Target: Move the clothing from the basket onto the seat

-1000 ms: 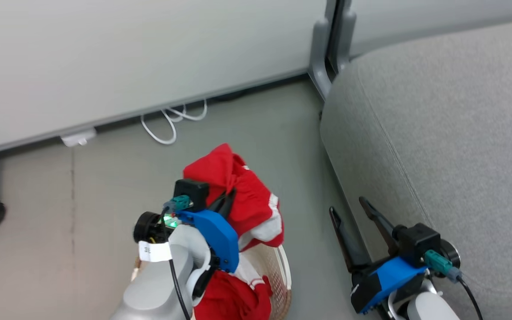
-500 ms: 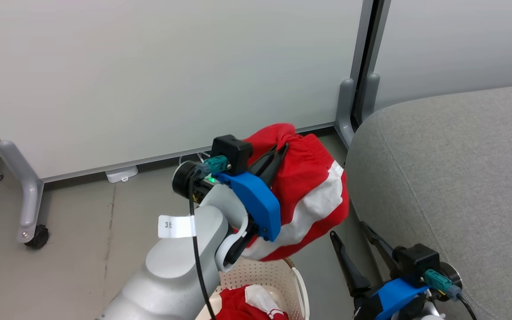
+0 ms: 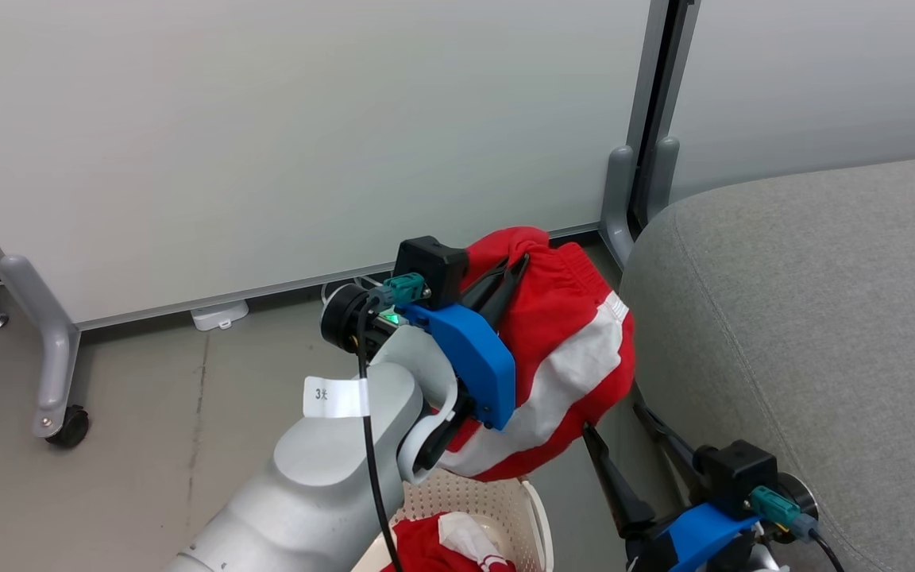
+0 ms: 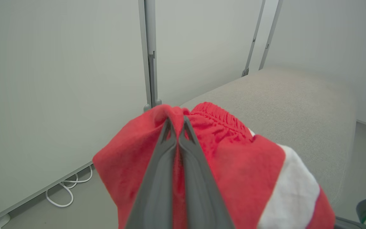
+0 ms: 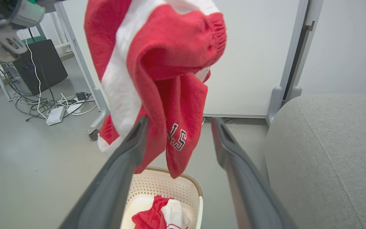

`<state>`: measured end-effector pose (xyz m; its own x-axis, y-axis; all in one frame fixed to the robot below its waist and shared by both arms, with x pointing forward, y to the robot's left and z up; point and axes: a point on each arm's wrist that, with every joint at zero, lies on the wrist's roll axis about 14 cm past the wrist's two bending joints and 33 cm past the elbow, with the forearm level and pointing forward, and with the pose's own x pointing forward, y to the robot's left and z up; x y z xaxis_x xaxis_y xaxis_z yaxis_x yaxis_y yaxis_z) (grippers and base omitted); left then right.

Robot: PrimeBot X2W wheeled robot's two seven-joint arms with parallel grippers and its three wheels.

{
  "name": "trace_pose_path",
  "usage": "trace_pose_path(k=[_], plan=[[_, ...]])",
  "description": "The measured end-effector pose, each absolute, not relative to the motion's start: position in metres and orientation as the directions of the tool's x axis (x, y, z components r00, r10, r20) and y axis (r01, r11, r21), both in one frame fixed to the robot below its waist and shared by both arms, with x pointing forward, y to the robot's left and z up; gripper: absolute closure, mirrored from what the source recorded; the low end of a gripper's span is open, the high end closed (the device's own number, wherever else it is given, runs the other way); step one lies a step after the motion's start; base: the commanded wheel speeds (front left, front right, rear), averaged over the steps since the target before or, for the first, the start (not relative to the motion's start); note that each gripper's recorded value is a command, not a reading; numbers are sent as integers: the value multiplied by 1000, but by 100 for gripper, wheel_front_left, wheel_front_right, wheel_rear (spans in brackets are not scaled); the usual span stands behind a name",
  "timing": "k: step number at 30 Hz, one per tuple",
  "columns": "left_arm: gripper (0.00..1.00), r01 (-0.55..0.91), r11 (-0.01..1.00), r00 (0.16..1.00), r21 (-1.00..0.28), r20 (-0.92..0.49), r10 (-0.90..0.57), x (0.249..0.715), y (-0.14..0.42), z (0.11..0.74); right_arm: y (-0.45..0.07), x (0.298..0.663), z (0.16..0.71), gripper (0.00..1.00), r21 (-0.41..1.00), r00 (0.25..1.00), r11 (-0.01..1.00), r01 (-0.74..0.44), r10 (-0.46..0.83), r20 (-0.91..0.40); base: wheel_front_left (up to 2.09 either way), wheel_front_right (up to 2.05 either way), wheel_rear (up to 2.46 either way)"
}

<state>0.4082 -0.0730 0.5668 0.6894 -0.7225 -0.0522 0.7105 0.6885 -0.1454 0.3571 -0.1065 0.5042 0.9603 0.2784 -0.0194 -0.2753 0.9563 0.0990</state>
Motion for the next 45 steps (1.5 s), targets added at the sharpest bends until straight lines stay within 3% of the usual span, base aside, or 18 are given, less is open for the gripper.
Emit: trace_pose_path(k=[8,22,23,24,25,45], plan=[[100,713,686,685,-145,-62,-726,409,-75,564,-94,357,495,0,107,946,945,-310,317,-62,0,0,0],[100,723,670,669,-170,-71,-740,403,-82,555,-57,390,495,0,118,897,900,-419,431,-102,0,0,0],[100,723,670,670,-168,-69,-739,404,-82,555,-57,393,496,54,118,896,899,-422,433,-97,0,0,0],[100,722,671,671,-167,-68,-739,404,-82,556,-56,395,497,96,113,896,899,-423,434,-94,0,0,0],[100,723,670,670,-168,-68,-739,404,-82,555,-56,396,498,100,109,896,898,-426,435,-88,0,0,0],[100,714,678,676,-174,-83,-732,408,-81,549,-59,401,497,100,69,898,901,-428,432,-81,0,0,0]])
